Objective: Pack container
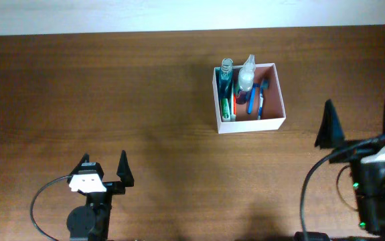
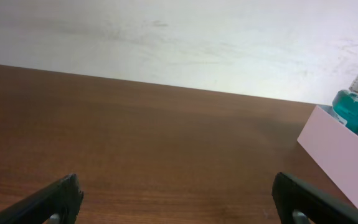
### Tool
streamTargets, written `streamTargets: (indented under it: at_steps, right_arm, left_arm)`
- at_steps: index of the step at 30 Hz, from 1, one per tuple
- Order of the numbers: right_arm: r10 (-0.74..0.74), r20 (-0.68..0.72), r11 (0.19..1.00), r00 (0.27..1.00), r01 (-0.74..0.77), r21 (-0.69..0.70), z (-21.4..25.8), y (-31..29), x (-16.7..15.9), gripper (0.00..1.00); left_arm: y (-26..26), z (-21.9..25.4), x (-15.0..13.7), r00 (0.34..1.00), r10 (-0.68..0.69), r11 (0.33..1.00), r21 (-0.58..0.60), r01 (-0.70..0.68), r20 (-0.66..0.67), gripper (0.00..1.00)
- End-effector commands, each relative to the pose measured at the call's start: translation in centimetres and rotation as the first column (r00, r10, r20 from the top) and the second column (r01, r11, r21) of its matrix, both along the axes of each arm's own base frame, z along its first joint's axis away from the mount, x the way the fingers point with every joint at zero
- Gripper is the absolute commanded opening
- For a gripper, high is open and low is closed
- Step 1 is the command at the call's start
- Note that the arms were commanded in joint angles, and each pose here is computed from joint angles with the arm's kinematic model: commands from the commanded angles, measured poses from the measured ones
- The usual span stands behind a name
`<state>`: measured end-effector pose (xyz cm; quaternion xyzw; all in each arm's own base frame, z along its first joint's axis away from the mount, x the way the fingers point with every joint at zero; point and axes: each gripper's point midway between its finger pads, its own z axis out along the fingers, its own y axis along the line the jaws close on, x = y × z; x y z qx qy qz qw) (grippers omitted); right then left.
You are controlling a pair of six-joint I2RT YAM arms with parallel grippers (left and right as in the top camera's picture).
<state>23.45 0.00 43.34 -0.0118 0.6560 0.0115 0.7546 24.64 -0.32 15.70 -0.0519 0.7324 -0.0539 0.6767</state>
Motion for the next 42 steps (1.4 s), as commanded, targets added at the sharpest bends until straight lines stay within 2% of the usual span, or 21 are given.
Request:
streamTargets:
  at_steps: [1, 5, 11, 20, 23, 34, 42]
  right_arm:
    - [0.070, 0.051, 0.997, 0.996, -0.069, -0.022, -4.7, 1.4, -1.0, 0.99]
    - [0.082, 0.121, 0.996, 0.989, -0.078, -0.035, -7.3, 1.6, -1.6, 0.99]
    - [0.082, 0.148, 0.996, 0.986, -0.077, -0.039, -11.4, 1.6, -1.9, 0.99]
    - [0.098, 0.169, 0.995, 0.981, -0.093, -0.037, -14.1, 1.8, -1.6, 0.99]
    - [0.097, 0.154, 0.995, 0.983, -0.093, -0.034, -14.8, 1.8, -1.3, 0.99]
    - [0.092, 0.012, 0.996, 0.996, -0.092, -0.013, -22.1, 1.6, 0.8, 0.99]
    - [0.009, -0.094, 1.000, 0.996, -0.008, 0.009, -24.7, 0.1, 1.2, 0.99]
  left_arm:
    - [0.0, -0.1, 0.0, 1.000, -0.005, 1.000, -0.006, 0.005, -0.001, 0.99]
    - [0.0, -0.1, 0.0, 1.000, -0.005, 1.000, -0.006, 0.005, -0.001, 0.99]
    - [0.0, -0.1, 0.0, 1.000, -0.005, 1.000, -0.006, 0.005, -0.001, 0.99]
    - [0.0, -0.1, 0.0, 1.000, -0.005, 1.000, -0.006, 0.005, -0.001, 1.00]
    - [0.0, -0.1, 0.0, 1.000, -0.005, 1.000, -0.006, 0.005, -0.001, 0.99]
    - [0.0, -0.1, 0.0, 1.000, -0.005, 1.000, -0.006, 0.005, -0.001, 1.00]
    - [0.0, -0.1, 0.0, 1.000, -0.005, 1.000, -0.006, 0.005, -0.001, 1.00]
